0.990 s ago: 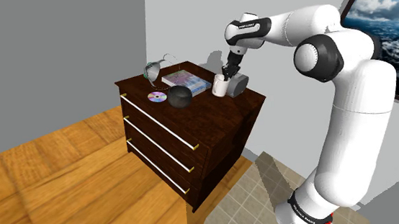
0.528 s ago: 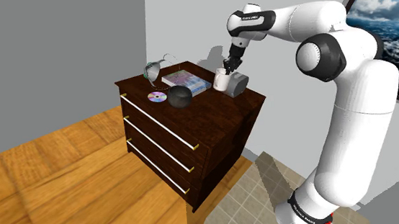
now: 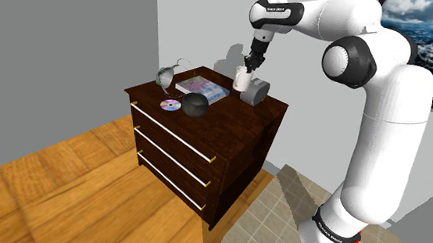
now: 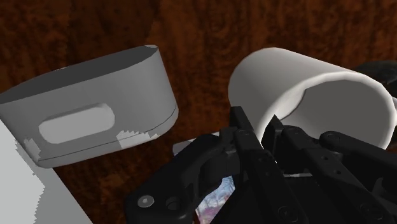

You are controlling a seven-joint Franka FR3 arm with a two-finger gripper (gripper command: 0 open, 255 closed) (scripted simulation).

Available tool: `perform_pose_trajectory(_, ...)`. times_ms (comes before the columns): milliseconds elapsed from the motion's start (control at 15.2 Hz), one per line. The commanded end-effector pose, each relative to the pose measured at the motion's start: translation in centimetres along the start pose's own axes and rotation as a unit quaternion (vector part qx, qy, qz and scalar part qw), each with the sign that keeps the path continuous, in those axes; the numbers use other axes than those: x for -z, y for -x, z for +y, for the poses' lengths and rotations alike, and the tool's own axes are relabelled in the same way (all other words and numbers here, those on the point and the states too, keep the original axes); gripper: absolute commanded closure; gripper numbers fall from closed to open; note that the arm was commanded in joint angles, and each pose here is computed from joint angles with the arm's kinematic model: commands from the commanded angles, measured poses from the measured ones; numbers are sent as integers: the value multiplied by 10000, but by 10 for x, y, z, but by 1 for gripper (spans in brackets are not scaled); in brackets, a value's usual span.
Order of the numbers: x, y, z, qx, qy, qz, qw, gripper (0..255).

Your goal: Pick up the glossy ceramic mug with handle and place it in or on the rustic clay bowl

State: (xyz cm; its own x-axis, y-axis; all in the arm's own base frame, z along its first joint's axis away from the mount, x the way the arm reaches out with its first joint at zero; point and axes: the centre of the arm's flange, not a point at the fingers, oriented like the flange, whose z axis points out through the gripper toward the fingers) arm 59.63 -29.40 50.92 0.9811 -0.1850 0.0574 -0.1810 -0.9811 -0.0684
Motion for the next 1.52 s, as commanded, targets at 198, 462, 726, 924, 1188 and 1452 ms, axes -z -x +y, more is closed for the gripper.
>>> perform_pose_trajectory(198,24,-1,-2,0,0,0,10000,255)
perform_pose_trajectory(462,27,-17,-52,0,0,0,10000,255)
perform_pose_trajectory(726,30,-33,-102,0,0,0,10000,255)
perform_pose_trajectory(924,33,-44,-140,0,0,0,10000,255)
perform_pose_trajectory(1188,37,-60,-190,0,0,0,10000,255)
perform_pose_trajectory(1452,40,-75,-241,0,0,0,10000,255)
